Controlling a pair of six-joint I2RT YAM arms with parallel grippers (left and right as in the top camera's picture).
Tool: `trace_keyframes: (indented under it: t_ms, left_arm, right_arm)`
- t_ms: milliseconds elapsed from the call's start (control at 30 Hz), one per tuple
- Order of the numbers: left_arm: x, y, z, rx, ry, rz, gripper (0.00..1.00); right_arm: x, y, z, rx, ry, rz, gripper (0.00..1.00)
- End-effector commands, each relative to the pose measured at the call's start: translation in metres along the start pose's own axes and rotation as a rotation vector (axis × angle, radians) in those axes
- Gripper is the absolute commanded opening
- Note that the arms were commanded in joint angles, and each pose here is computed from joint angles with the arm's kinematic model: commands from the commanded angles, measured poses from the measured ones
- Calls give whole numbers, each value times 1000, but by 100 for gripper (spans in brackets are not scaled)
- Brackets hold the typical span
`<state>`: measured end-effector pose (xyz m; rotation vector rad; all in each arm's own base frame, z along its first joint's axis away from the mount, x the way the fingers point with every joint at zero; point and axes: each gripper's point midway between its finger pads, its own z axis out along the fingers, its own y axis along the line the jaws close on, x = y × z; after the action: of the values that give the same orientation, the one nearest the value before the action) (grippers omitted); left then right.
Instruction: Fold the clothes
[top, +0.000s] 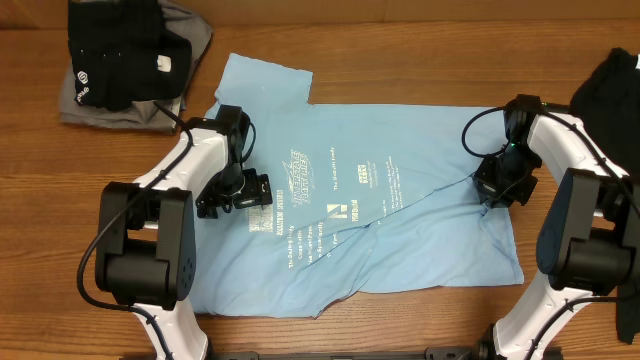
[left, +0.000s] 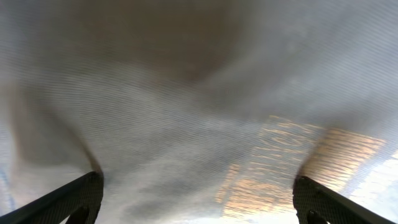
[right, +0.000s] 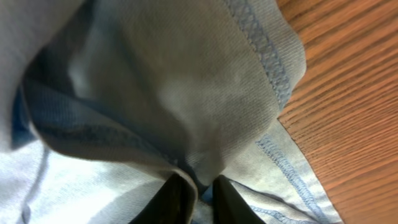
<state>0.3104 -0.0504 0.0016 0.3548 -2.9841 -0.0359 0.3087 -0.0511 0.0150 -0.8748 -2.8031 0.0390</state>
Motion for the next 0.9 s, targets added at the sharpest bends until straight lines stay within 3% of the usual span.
trace_keyframes:
  t_ms: [0, 100, 333, 867]
  left_arm:
    - [-3, 13, 2, -35, -7, -28, 99]
    - [-5, 19, 2, -45, -10, -43, 97]
    - [-13, 31, 20, -24, -44, -85, 96]
    - [-23, 91, 31, -53, -57, -246, 97]
  right_arm:
    - [-2, -2, -2, -1, -16, 10, 17]
    - [-5, -2, -3, -5, -23, 13, 8]
    - [-13, 1, -11, -18, -49, 17, 4]
    - [-24, -5, -11, -16, -84, 39, 4]
